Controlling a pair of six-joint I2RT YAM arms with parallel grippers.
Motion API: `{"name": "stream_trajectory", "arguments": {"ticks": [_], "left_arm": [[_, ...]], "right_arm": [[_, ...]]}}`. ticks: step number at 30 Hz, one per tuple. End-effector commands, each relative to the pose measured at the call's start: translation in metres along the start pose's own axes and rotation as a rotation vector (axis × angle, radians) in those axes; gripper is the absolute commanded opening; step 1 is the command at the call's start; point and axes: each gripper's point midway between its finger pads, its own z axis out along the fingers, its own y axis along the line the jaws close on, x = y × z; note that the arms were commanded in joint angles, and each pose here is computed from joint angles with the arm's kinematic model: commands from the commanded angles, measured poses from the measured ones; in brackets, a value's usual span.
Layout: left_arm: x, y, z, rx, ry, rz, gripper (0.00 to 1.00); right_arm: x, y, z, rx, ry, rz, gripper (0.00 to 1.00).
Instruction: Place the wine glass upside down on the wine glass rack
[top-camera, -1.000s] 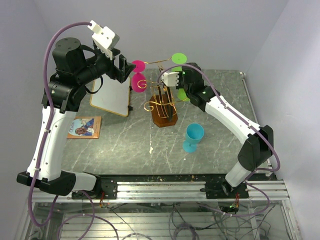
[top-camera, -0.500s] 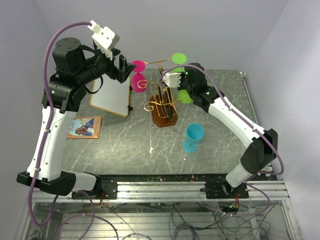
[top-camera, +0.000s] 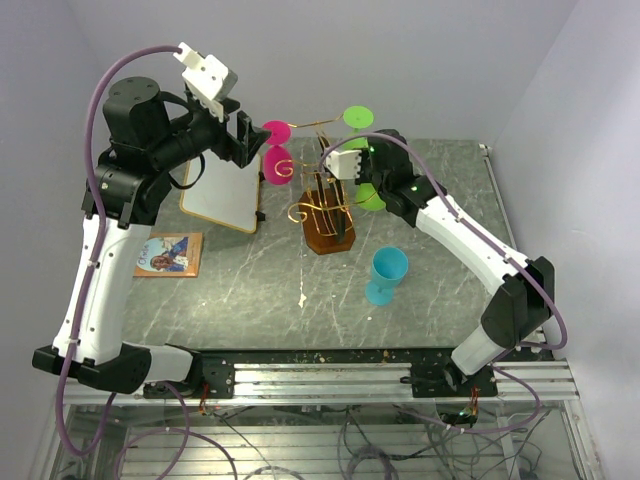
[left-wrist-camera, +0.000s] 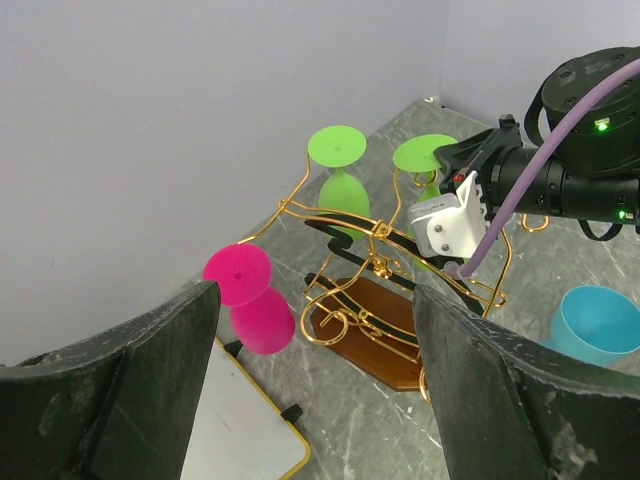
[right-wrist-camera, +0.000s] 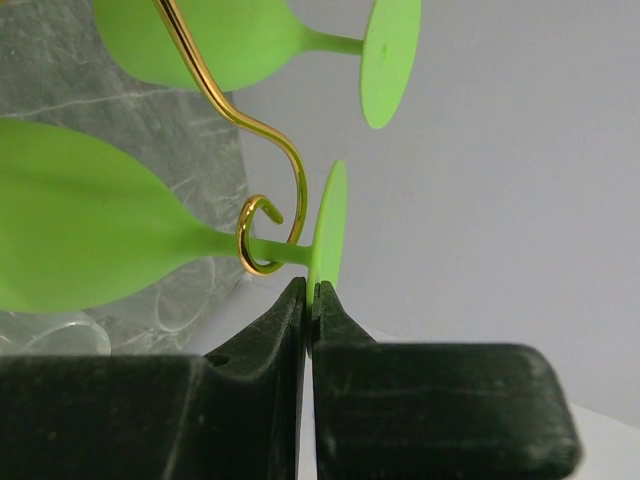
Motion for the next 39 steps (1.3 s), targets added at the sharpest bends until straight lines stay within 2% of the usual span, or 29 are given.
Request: {"name": "stream_trajectory", "arguments": {"ticks": [1, 27, 39], "left_arm": [[-0.011, -0.003, -0.007, 0.012, -0.037, 0.023, 0.88], [-0.009, -0.005, -0.009, 0.017, -0.036, 0.026, 0.89], [-0.007, -0.004, -0.01, 0.016, -0.03, 0.031, 0.89]], "right_arm": [[0.003, -0.005, -0.008, 0.023, 0.004, 0.005, 0.0], [-0.014, 0.005, -0.015, -0.043, -0.075, 0.06, 0.01], [-0.015, 0.01, -0.017, -0.072, -0.082, 0.057, 0.11]]}}
